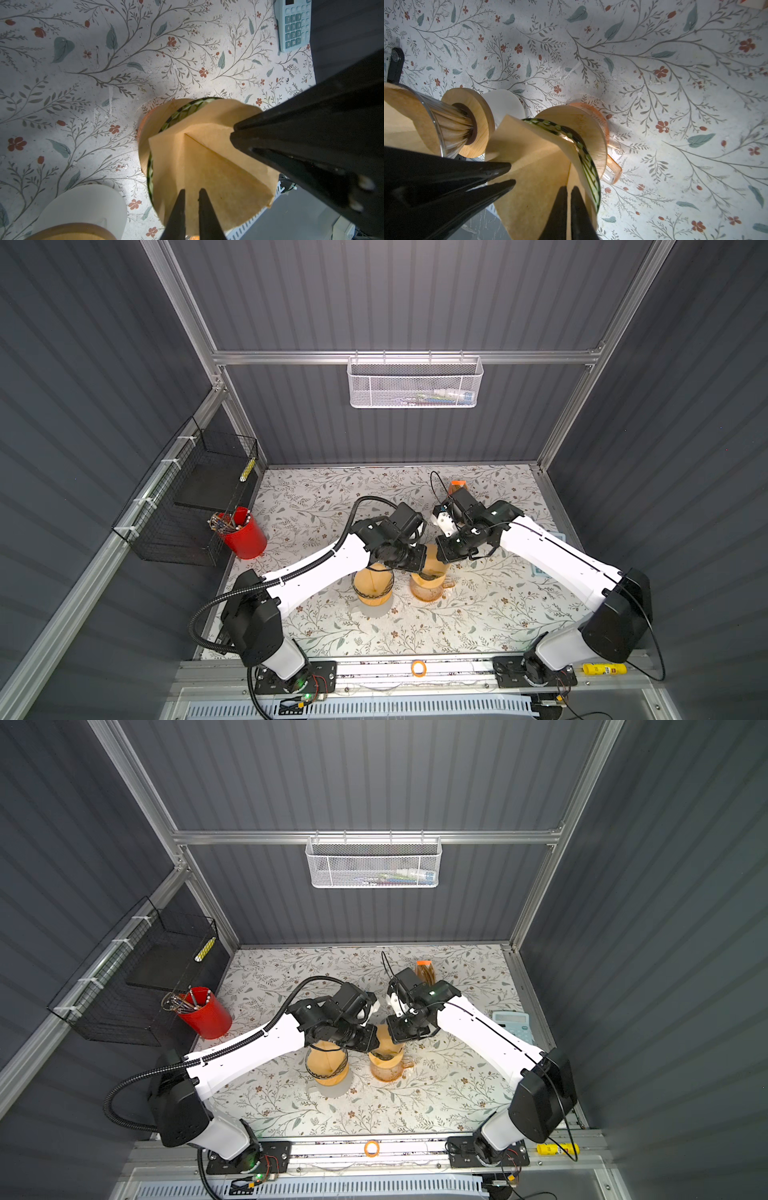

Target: Place the coffee filter in the dripper

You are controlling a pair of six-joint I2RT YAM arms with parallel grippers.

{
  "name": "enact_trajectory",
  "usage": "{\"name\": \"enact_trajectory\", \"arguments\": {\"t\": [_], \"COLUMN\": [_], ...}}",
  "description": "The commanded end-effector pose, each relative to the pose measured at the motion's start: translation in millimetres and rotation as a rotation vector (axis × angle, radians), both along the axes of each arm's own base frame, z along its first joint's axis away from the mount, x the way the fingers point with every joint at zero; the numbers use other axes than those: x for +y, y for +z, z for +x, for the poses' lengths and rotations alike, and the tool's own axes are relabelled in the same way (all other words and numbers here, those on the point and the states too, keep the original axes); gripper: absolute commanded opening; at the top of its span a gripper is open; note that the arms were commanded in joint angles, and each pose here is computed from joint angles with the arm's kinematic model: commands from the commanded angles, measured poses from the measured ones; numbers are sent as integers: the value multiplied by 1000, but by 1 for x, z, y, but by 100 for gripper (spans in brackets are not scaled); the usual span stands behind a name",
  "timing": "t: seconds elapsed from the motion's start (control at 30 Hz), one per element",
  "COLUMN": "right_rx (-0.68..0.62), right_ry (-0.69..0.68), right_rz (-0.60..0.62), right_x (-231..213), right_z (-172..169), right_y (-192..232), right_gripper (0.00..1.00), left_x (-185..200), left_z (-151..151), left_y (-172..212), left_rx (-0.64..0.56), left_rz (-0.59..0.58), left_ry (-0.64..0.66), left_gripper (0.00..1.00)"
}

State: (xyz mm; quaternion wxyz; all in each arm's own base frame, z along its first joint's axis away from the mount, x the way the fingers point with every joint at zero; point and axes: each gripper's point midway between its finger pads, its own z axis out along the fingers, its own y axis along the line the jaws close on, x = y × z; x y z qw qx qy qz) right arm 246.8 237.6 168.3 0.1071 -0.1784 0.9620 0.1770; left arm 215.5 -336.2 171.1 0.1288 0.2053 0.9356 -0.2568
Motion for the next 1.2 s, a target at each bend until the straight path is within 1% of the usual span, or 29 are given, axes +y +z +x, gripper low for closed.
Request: {"name": "enact_trajectory", "arguments": {"t": [0.0, 0.3, 0.8, 0.97, 1.17], "right_rx": [11, 16, 27, 12, -27], "right_ry": [6, 8, 0, -1, -6], "right_rz": [-11, -8, -18, -2, 44], "right_x": [0, 3, 0, 3, 6], "right_z": [-1, 0, -4, -2, 0], "right_y": [-7, -12, -23, -14, 9], "right_gripper": [11, 11, 11, 11, 12], "left_x": [3, 3, 1, -2, -5], "left_z": [1, 1, 4, 6, 9], "left_y": [-3, -11, -4, 8, 28], "left_rx": [-10, -1, -18, -37, -70], "left_rz": [9, 23, 7, -20, -58], "left_ry": [7, 10, 19, 21, 22], "left_gripper": [15, 14, 14, 14, 14]}}
